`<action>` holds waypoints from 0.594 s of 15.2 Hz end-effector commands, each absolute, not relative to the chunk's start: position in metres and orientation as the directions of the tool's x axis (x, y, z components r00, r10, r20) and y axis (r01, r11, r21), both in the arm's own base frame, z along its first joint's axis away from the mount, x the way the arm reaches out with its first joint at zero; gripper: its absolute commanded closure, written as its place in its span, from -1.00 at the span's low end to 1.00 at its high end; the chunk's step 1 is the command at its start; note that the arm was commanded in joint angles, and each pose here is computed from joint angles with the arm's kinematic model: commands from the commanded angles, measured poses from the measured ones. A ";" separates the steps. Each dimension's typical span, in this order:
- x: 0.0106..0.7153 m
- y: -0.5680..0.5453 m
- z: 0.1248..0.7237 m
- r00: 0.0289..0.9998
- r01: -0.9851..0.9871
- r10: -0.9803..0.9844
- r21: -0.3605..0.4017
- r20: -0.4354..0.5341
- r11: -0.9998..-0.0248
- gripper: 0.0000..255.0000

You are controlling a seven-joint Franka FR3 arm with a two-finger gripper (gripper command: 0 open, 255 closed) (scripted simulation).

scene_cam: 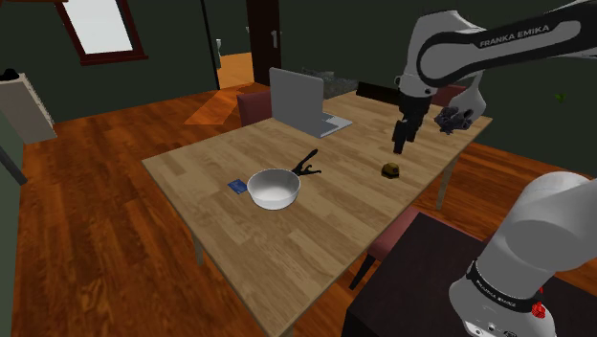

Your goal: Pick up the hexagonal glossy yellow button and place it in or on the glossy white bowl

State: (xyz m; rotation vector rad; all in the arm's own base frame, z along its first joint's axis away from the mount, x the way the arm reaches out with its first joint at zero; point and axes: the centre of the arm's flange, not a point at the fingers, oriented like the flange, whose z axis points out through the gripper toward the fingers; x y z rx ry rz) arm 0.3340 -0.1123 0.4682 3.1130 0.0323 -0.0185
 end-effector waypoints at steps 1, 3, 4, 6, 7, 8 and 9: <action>0.340 -0.129 0.452 1.000 0.005 0.005 0.033 0.005 -0.999 -1.00; 0.346 -0.146 0.434 1.000 -0.010 -0.010 0.037 0.019 -0.999 -1.00; 0.350 -0.154 0.425 1.000 -0.018 -0.017 0.038 0.026 -0.999 -1.00; 0.356 -0.171 0.407 0.999 -0.034 -0.032 0.042 0.040 -0.999 -1.00; 0.359 -0.180 0.398 0.998 -0.042 -0.040 0.043 0.047 -0.998 -1.00; 0.362 -0.188 0.389 0.997 -0.050 -0.047 0.045 0.054 -0.998 -1.00; 0.366 -0.197 0.381 0.997 -0.057 -0.055 0.046 0.061 -0.997 -1.00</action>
